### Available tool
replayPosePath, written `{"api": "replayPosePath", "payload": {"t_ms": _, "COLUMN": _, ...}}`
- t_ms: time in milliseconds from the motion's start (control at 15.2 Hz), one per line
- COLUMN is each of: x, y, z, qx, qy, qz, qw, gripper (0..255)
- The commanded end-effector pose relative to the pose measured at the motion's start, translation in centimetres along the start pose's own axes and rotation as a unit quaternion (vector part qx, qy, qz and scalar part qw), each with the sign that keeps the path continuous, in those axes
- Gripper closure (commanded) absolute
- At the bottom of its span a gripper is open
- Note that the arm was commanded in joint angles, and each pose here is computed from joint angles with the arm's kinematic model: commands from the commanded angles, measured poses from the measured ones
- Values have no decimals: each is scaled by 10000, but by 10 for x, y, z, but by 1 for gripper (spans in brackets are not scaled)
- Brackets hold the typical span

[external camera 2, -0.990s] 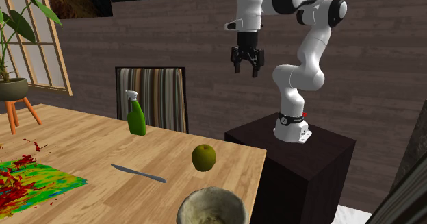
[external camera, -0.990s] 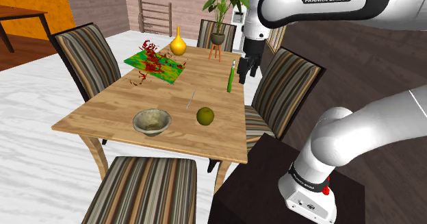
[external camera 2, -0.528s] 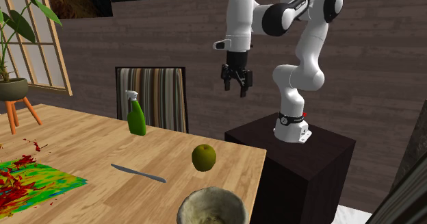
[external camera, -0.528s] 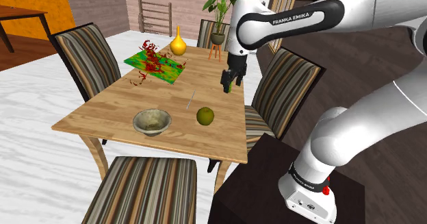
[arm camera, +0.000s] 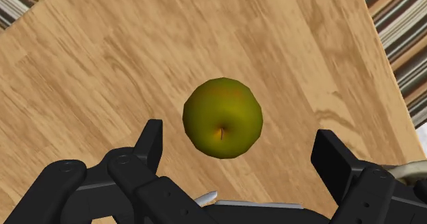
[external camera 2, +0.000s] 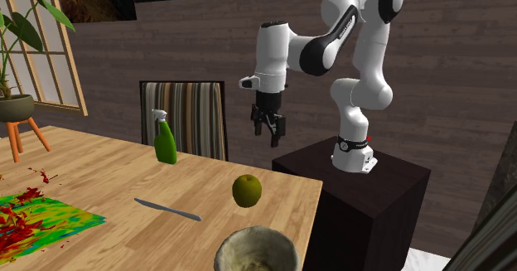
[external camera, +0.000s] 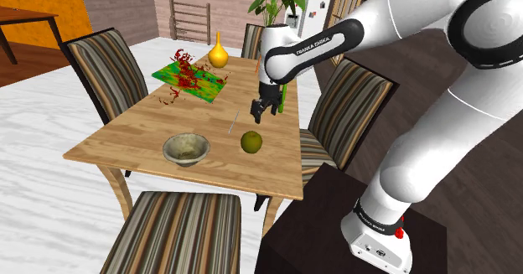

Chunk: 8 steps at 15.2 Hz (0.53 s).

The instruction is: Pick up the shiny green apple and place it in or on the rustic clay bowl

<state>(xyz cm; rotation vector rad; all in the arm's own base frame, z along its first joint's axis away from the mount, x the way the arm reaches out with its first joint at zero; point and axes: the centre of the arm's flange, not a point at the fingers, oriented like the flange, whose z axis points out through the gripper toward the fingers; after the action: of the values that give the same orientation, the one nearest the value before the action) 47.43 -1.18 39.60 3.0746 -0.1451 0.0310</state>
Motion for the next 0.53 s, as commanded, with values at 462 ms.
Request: {"api": "replayPosePath", "payload": {"t_ms": 462, "x": 56, "y": -3, "z": 72, "qx": -71, "qy": 115, "qz": 234, "qw": 9996, "gripper": 0}}
